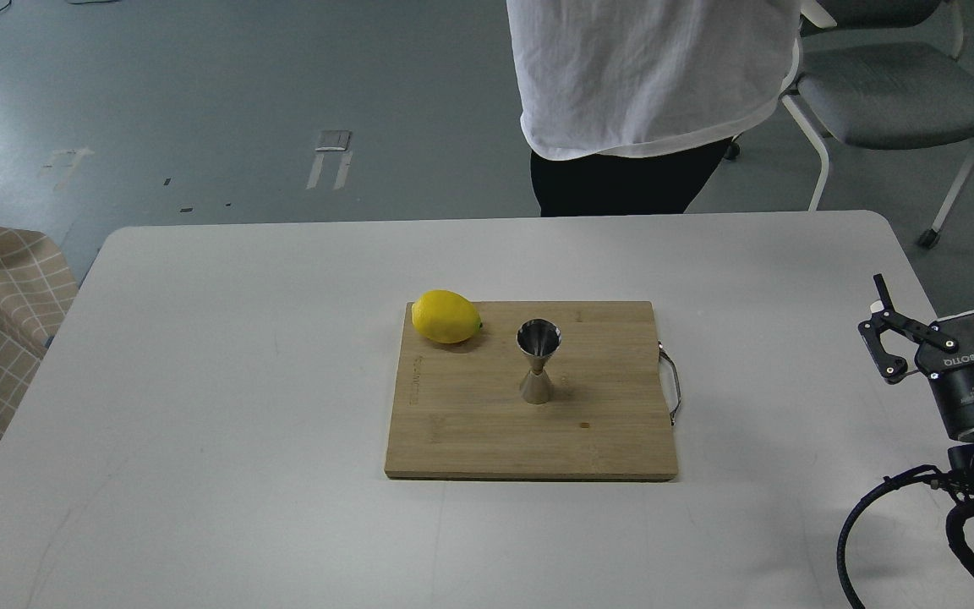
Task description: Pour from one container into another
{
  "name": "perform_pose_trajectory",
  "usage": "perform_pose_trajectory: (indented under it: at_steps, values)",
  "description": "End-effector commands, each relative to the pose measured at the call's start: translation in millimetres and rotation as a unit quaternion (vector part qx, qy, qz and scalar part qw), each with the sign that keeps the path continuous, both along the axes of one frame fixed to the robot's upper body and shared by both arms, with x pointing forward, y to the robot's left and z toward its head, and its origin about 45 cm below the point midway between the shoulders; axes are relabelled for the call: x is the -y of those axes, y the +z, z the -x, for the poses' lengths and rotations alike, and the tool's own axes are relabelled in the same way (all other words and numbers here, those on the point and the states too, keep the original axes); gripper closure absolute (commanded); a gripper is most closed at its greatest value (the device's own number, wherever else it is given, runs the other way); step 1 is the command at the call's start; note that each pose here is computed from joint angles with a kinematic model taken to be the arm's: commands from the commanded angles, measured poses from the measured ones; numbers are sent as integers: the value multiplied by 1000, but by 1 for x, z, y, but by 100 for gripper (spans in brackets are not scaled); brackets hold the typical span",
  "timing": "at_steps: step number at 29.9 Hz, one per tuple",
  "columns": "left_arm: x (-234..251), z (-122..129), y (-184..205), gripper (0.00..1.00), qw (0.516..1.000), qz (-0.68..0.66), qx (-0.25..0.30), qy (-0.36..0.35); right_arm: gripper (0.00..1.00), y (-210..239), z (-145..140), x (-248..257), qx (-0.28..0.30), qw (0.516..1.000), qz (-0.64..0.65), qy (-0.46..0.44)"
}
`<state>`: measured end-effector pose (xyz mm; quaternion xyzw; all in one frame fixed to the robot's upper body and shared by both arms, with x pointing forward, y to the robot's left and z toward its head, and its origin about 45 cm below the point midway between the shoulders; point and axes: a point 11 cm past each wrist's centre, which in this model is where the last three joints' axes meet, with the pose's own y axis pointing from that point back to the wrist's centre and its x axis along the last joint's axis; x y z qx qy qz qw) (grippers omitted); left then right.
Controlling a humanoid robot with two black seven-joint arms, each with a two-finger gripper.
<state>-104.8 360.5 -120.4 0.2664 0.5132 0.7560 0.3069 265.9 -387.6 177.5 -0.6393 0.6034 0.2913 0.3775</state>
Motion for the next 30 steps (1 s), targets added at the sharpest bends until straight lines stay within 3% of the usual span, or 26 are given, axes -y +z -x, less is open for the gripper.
perform_pose_trajectory:
  at_steps: [1, 30]
  values:
    - [2, 0, 0, 2, 1000, 3, -3, -11, 0, 0, 0, 0, 1, 1000, 0, 0]
    - [2, 4, 0, 2, 1000, 3, -8, -13, 0, 1, 0, 2, 3, 1000, -1, -4]
